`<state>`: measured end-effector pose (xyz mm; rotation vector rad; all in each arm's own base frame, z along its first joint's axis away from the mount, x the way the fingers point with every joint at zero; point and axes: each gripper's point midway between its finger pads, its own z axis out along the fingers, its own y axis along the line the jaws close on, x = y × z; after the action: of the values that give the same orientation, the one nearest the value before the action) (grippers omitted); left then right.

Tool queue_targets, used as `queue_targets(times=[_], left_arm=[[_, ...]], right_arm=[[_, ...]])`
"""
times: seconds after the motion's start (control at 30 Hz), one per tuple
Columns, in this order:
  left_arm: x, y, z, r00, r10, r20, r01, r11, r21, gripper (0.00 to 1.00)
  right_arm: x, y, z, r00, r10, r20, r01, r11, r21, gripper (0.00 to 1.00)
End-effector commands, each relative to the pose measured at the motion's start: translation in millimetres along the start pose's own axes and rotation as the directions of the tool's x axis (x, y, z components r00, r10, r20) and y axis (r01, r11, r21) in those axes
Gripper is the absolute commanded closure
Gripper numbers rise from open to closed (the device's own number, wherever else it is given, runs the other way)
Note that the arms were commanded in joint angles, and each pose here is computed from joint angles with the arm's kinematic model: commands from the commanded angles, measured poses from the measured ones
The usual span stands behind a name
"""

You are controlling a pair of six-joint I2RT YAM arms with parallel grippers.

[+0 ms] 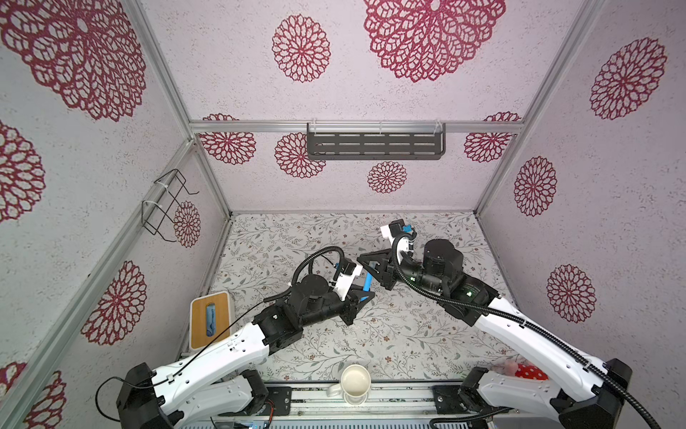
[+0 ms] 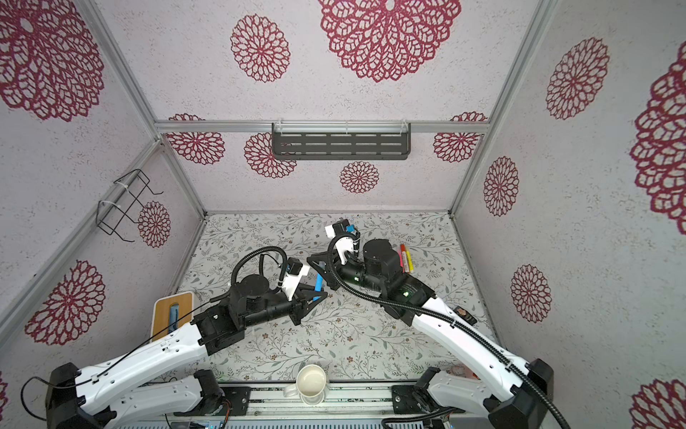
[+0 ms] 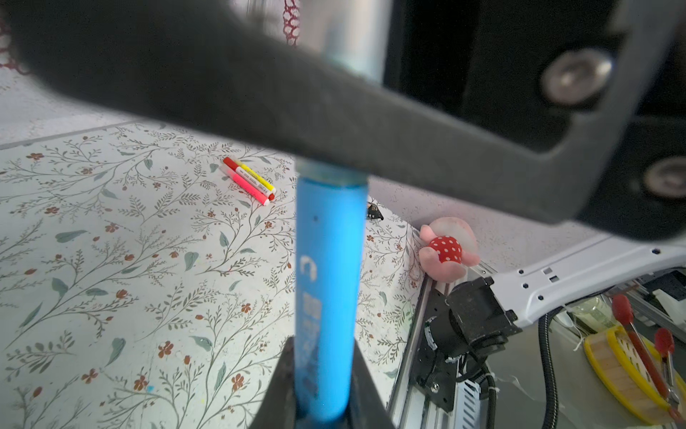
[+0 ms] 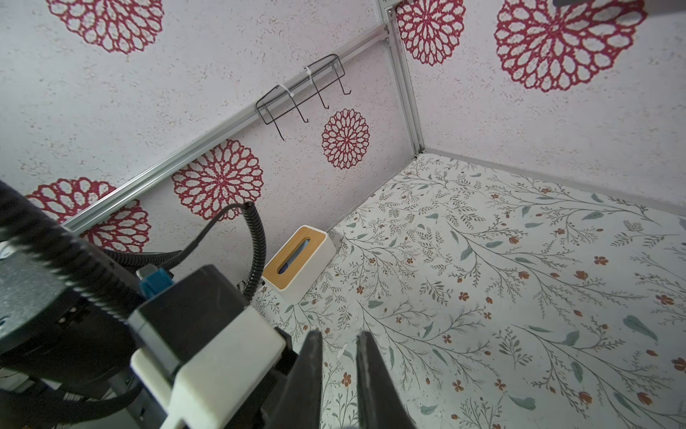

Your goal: Insert the pens into the pen caps

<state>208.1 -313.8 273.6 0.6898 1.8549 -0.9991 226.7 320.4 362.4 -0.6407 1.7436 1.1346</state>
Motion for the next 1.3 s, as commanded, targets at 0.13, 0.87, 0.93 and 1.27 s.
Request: queue_targets(times=[0.13,0.87,0.93,1.27], left_arm=[[-77.9,-9.2,-26.2,0.966,-0.021,0.259,0.005,0.998,0.064,1.0],[-119.2,22.8,-67.0,0.907,-0.034,0.419,0.055,0.998,-0.04,1.0],[-120.8,25.6,-69.7,0.902,-0.035,0.429,0.061,0.997,-0.046,1.0],[-120.4,28.5,-65.2,0.906,-0.037,0.421,0.056,0.998,-0.032,1.0]], right_arm=[[111.2,1.6,9.1,0.963,0.032,-0.268,-0.023,0.999,0.036,1.0],[221.9,4.2,8.3,0.892,0.123,-0.435,-0.088,0.991,0.099,1.0],[221.3,4.8,5.4,0.894,0.131,-0.428,-0.099,0.99,0.096,1.0],[194.9,13.6,11.2,0.908,0.082,-0.41,-0.059,0.996,0.07,1.0]])
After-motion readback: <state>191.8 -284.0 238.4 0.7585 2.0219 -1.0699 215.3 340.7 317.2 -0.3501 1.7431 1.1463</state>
